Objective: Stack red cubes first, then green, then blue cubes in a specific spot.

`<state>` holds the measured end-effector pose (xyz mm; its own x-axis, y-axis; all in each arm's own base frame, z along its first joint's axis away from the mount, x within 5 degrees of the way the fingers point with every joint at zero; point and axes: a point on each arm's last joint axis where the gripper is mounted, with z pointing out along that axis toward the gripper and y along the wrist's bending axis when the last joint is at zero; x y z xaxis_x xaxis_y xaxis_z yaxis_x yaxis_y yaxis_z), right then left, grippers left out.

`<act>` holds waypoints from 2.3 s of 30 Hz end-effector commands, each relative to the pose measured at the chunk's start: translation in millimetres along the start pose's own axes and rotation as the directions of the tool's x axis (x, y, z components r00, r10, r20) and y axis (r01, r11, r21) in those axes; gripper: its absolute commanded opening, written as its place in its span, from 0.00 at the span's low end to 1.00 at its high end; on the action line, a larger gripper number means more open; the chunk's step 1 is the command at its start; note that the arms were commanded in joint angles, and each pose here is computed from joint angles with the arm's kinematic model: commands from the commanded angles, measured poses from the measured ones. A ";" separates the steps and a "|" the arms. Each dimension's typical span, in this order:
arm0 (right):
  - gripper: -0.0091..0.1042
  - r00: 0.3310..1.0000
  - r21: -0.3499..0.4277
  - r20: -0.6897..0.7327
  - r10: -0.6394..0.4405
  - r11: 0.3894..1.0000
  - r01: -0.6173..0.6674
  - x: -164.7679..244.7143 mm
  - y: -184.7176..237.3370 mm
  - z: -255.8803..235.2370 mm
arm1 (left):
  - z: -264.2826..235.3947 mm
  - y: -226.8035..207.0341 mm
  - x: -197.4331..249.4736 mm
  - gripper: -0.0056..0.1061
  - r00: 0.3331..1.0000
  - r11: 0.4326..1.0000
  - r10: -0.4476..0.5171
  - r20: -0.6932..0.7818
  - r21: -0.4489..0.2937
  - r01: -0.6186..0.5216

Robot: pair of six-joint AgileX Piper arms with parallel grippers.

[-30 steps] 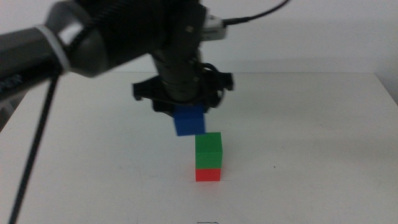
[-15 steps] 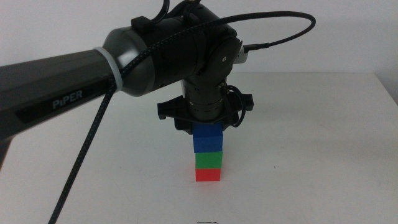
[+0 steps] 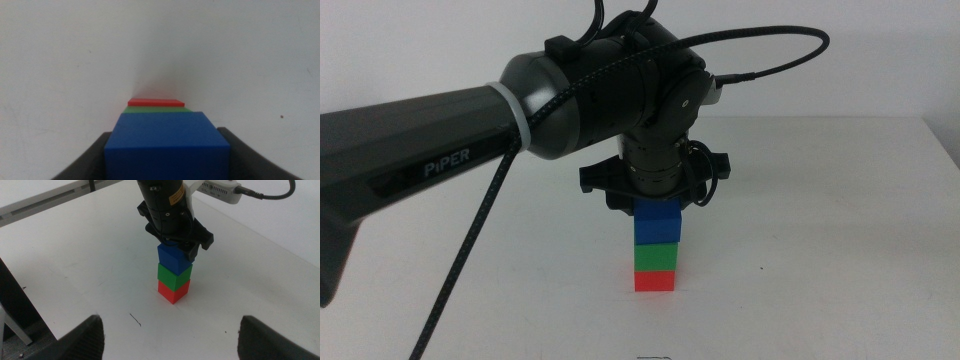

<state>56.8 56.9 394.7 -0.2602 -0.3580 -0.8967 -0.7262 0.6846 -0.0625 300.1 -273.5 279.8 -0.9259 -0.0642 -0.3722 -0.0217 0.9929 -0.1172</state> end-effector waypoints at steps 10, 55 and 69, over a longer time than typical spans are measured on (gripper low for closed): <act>0.85 0.996 0.023 0.084 -0.015 1.000 0.014 -11.6 -2.1 -3.8 | -30.9 -1.5 -10.9 0.61 0.995 0.997 -0.014 0.102 0.081 0.005; 0.85 0.996 0.026 0.083 -0.018 1.000 0.016 -11.7 -2.4 -3.5 | -272.2 174.2 21.9 0.86 0.688 0.875 0.377 0.620 0.005 -0.484; 0.85 0.996 0.025 0.083 -0.017 1.000 0.015 -11.7 -2.4 -3.5 | -319.2 224.0 81.5 0.86 0.573 0.933 0.285 0.769 -0.087 -0.348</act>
<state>56.8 56.9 394.7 -0.2602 -0.3580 -0.8967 -0.7262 0.6846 -0.0625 105.0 -25.1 504.5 -0.3405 0.1975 -0.9193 0.2774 0.9553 0.1025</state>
